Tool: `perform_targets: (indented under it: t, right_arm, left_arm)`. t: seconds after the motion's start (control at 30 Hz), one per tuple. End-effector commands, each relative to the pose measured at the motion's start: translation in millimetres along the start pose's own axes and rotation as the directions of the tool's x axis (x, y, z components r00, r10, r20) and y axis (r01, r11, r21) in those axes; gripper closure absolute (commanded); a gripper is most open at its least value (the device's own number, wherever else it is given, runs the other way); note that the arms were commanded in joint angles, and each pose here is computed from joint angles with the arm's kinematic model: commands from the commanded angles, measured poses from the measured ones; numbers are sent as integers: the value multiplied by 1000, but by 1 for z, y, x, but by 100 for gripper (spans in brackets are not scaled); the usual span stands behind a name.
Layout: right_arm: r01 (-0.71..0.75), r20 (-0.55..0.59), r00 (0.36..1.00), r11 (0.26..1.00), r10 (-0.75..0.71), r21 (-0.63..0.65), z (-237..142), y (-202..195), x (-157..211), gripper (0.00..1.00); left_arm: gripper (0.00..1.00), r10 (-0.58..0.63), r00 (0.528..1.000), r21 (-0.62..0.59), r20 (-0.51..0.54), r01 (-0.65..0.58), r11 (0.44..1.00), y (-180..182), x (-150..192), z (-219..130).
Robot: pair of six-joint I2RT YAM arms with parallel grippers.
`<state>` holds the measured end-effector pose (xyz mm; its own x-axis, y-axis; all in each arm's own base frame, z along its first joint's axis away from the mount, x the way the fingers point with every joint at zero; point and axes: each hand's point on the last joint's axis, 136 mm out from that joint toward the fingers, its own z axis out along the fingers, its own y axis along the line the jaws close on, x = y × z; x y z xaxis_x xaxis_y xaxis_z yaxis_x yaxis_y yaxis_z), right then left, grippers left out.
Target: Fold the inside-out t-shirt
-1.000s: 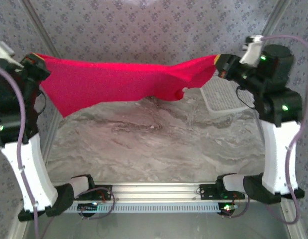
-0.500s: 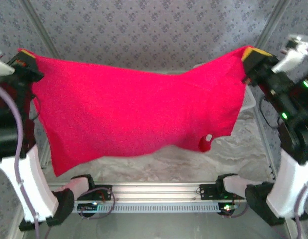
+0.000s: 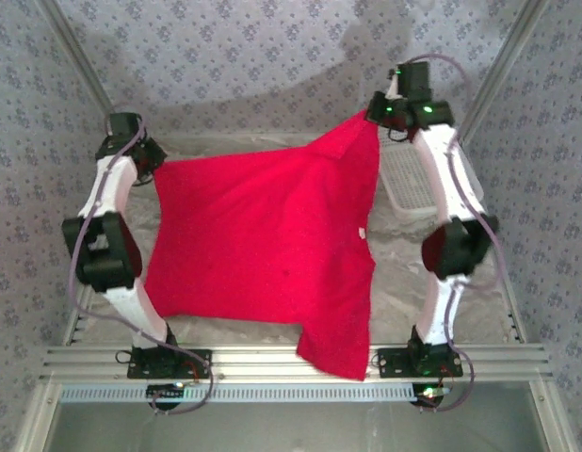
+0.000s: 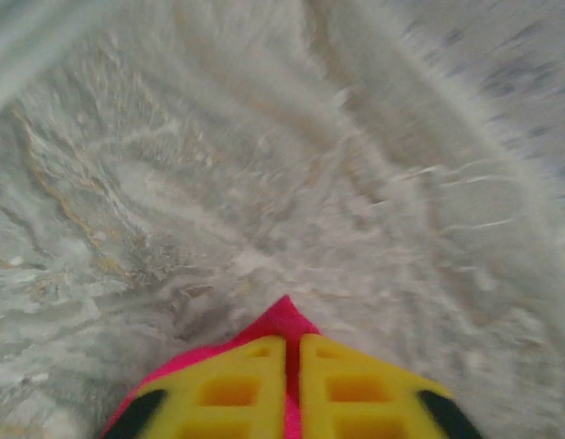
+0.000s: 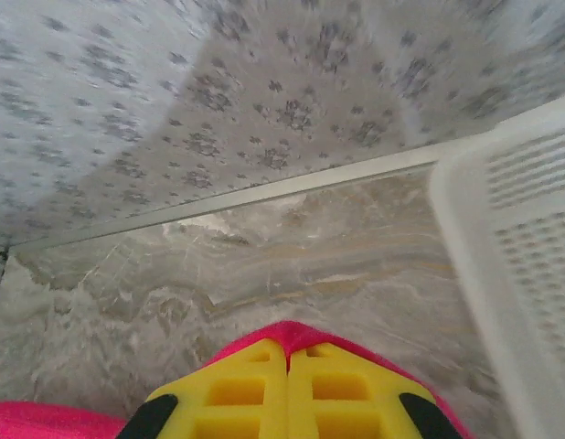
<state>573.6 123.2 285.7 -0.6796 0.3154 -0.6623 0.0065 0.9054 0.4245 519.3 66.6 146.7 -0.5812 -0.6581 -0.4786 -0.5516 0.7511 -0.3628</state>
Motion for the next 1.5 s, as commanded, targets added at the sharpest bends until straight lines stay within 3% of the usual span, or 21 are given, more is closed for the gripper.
perform_targets:
  t: [0.0,0.07,0.2,0.33,0.53,0.8,0.97,1.2,1.33,1.47]
  right_arm:
    - [-94,-94,991,995,92,-19,45,5,14,61]
    - [-148,-150,978,989,147,3,68,-5,30,40]
    - [-201,-214,954,978,210,62,69,-15,55,31]
    - [-167,-231,957,985,175,54,44,-8,78,30]
    - [-63,-307,950,998,60,-1,12,10,152,30]
    - [-59,-472,879,997,73,45,20,-24,264,32]
    - [-43,-550,828,990,112,137,15,-56,326,33]
    - [15,-575,804,962,151,273,-30,-90,395,33]
    - [19,-534,833,958,142,285,-40,-91,390,32]
    - [38,-476,876,972,78,230,-34,-64,344,32]
  left_arm:
    - [54,-25,1000,-24,-9,24,999,-9,-17,20]
    - [43,-11,999,-66,-40,9,998,-8,-12,25]
    - [37,35,999,-77,14,-33,996,-20,-12,-6]
    - [37,55,998,9,1,-55,998,-34,22,-42]
    - [35,24,988,190,-150,5,982,-31,122,-54]
    - [34,11,946,111,-324,26,993,21,204,-19]
    - [34,-38,939,7,-343,43,999,58,215,-13]
    - [35,-150,932,-104,-331,122,987,116,207,-23]
    - [34,-149,940,-99,-306,125,987,119,198,-29]
    - [34,-112,947,-62,-301,98,993,103,189,-31]
